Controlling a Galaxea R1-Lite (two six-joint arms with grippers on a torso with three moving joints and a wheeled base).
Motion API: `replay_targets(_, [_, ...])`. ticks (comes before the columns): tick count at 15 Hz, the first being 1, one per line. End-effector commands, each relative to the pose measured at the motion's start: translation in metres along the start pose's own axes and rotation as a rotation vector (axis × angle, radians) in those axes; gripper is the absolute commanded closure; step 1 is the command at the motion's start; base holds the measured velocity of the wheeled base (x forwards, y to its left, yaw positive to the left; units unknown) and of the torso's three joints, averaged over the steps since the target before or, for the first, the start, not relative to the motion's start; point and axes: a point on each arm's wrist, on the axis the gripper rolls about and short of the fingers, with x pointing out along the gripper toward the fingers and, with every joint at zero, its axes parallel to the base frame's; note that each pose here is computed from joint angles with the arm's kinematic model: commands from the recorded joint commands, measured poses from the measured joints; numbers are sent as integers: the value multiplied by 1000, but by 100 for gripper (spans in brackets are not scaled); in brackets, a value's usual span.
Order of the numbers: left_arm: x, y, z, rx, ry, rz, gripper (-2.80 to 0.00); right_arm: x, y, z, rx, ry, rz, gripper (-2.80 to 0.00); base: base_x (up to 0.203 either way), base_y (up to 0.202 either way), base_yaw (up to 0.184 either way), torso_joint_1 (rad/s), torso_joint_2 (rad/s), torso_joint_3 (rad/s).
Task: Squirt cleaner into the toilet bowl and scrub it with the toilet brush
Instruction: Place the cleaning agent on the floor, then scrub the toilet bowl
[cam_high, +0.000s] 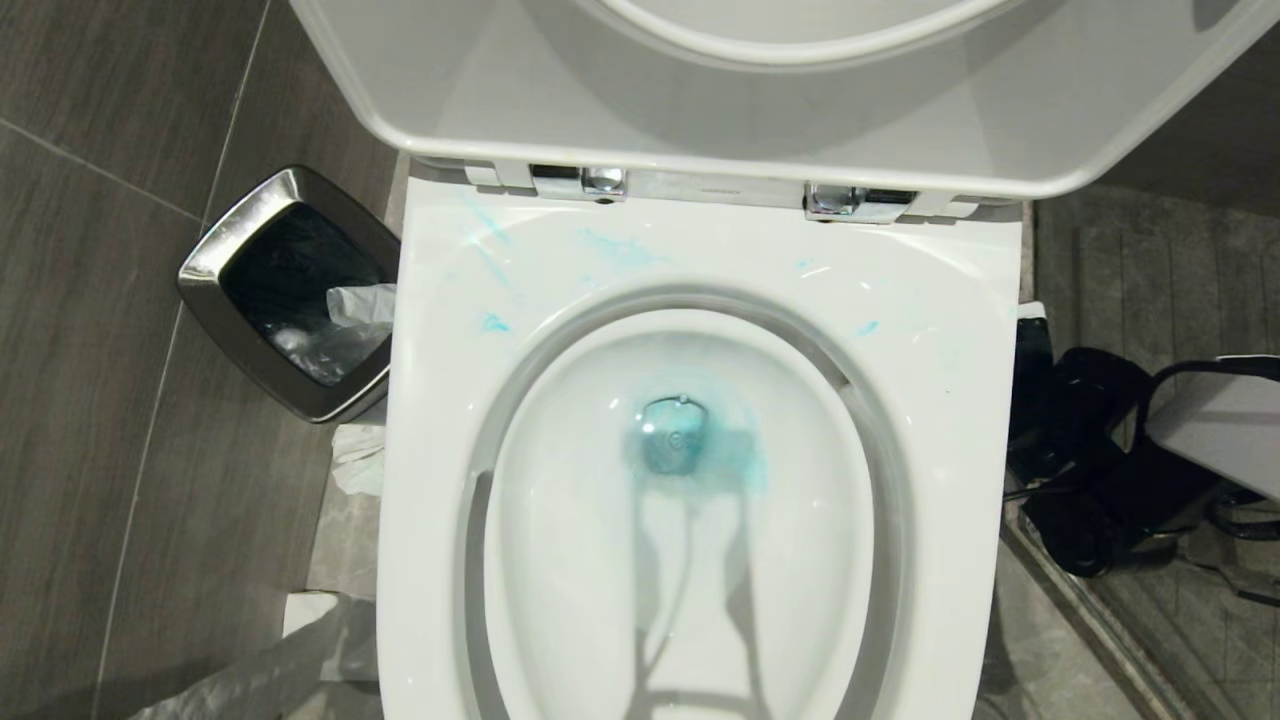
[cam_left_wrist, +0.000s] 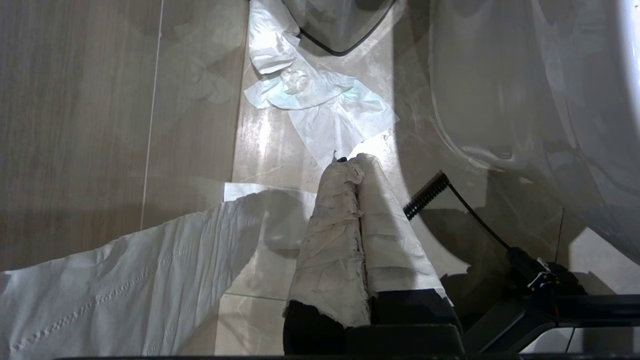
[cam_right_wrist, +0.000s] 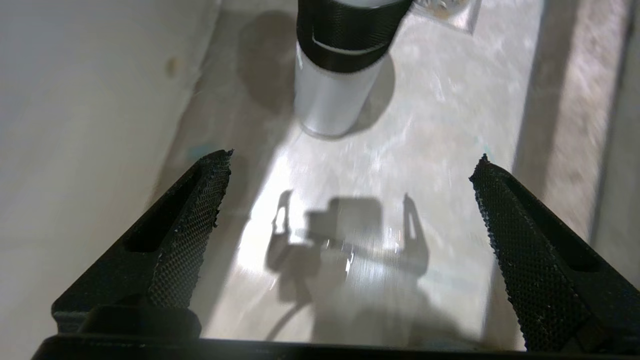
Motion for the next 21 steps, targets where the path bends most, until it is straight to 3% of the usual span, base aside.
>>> replay_targets(1, [0,0,-2,0,5,0,0,-22,-3,27,11,-21,-1,-280,0,0,0,0,0,0])
replay_targets(4, [0,0,-2,0,6,0,0,-61,-3,41,27,31,13,-280,0,0,0,0,0,0])
replay_targets(5, [1,0,-2,0,7,0,0,-74,-2,44,35,50,17,0,0,0,0,0,0,0])
replay_targets(7, [0,0,-2,0,5,0,0,-97,-4,57,43,52,17,0,0,0,0,0,0,0])
replay_targets(13, [1,0,-1,-2,2,8,0,-155,-16,133,6,-146,-18,0,0,0,0,0,0,0])
replay_targets(19, [1,0,-1,-2,2,8,0,-188,-23,176,-52,-128,-21,0,0,0,0,0,0,0])
replay_targets(21, [1,0,-1,-2,2,8,0,-197,-25,187,-63,-79,-24,0,0,0,0,0,0,0])
